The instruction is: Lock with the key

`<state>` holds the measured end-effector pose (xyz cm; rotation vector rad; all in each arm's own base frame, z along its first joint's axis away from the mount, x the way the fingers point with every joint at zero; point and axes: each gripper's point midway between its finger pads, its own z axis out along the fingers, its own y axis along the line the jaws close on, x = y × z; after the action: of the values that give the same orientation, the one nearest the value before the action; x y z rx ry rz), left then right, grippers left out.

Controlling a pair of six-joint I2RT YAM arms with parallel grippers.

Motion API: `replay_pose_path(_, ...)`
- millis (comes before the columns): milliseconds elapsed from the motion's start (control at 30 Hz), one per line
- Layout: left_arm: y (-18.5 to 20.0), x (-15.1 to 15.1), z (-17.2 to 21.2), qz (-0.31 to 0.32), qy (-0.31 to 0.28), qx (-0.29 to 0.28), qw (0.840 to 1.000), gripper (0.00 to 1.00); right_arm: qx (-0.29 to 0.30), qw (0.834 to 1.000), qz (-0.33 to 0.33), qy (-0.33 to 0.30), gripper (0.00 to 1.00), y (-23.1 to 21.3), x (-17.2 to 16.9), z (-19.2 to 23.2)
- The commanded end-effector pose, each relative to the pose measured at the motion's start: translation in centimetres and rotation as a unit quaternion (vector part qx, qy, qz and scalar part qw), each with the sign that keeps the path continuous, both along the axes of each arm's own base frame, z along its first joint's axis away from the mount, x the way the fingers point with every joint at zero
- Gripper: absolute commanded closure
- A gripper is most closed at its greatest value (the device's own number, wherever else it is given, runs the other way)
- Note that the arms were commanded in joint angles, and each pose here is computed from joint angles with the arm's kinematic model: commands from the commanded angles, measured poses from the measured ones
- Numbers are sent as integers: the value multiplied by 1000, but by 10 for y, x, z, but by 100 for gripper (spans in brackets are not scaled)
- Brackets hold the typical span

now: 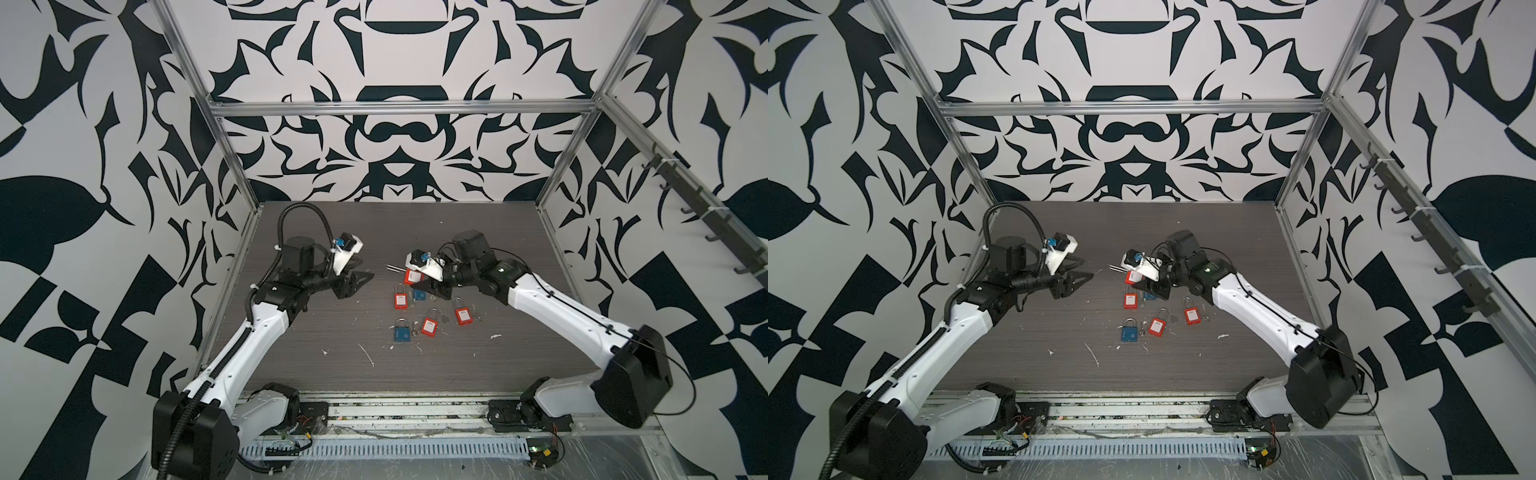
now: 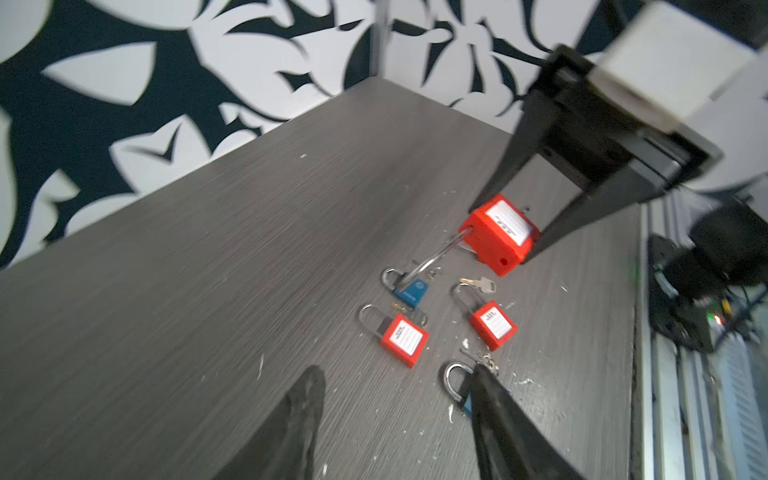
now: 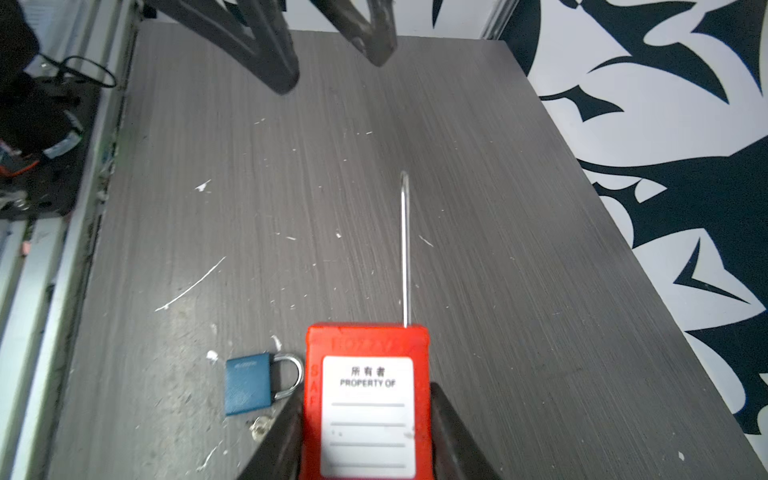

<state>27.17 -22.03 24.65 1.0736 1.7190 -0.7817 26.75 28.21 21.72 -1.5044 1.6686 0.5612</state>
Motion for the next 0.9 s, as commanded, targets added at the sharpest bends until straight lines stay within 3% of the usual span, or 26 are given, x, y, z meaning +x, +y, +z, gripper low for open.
replay_pose_path(0,-24,-27,9,-118,-88,7,989,45,-5,999,41,7,92,-12,-34,6)
replay_pose_path(167,-49,-33,1,-171,-97,26,980,48,13,999,42,-5,92,-22,-53,21)
replay_pose_path(533,-77,-36,-11,-209,-87,38,973,67,11,999,39,-8,93,-33,-67,24)
replay_pose_path(767,-80,-49,-10,-230,-81,27,969,68,6,999,36,-18,93,-33,-63,23)
replay_pose_path(867,-81,-51,-11,-233,-79,26,969,63,6,999,35,-22,93,-33,-61,23)
